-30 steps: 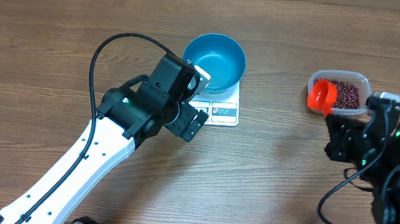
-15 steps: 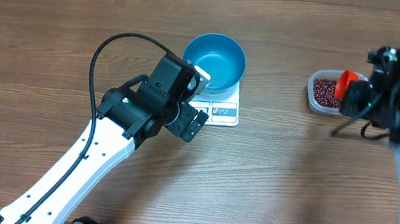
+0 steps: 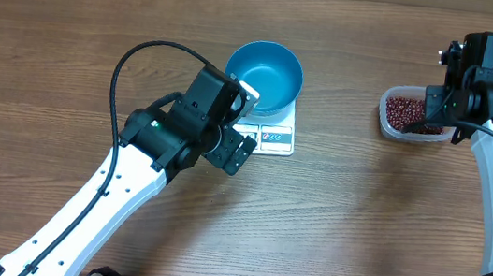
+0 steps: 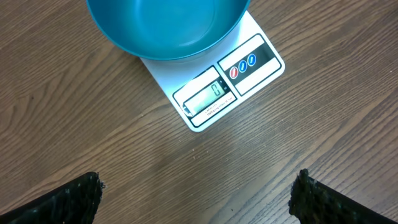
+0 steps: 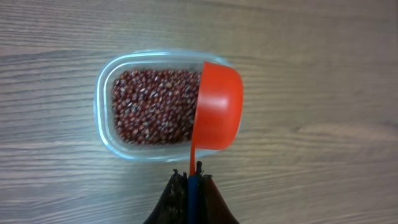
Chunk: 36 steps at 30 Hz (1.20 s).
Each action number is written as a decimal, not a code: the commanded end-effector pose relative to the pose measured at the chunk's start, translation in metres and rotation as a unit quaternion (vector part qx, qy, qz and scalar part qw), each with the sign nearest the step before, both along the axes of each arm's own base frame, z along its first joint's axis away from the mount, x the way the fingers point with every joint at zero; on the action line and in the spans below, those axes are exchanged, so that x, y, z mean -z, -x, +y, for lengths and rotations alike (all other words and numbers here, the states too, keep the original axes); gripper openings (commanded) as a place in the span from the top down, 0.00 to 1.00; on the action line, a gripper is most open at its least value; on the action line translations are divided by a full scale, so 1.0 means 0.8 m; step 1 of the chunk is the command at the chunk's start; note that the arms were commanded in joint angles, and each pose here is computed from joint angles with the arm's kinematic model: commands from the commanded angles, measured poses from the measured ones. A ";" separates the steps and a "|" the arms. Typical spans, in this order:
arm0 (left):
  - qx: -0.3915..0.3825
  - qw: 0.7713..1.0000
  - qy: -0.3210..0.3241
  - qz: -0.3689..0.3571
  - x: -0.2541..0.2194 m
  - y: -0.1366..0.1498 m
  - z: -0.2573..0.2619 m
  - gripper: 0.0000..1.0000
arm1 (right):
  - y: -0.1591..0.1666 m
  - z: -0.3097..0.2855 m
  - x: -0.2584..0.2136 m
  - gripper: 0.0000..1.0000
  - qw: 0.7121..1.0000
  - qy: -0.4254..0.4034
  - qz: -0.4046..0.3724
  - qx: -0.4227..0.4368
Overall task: Scoop item into bowl and weigh 150g on scale
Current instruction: 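Lower the red scoop with the right gripper into the bean container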
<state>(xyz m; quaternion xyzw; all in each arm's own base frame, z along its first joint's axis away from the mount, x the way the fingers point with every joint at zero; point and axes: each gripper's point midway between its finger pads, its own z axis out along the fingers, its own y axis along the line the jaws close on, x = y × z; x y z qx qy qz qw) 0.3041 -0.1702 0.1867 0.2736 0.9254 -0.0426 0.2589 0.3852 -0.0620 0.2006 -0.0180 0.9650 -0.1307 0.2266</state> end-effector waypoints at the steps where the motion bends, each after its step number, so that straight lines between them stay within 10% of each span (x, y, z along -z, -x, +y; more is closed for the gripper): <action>1: 0.009 1.000 0.006 -0.012 -0.011 0.001 -0.001 0.00 | -0.010 -0.007 -0.021 0.96 0.999 0.036 -0.014 -0.035; 36: 0.009 1.000 0.006 -0.012 -0.011 0.001 -0.001 0.00 | -0.024 0.016 0.113 0.96 0.991 -0.034 0.117 -0.051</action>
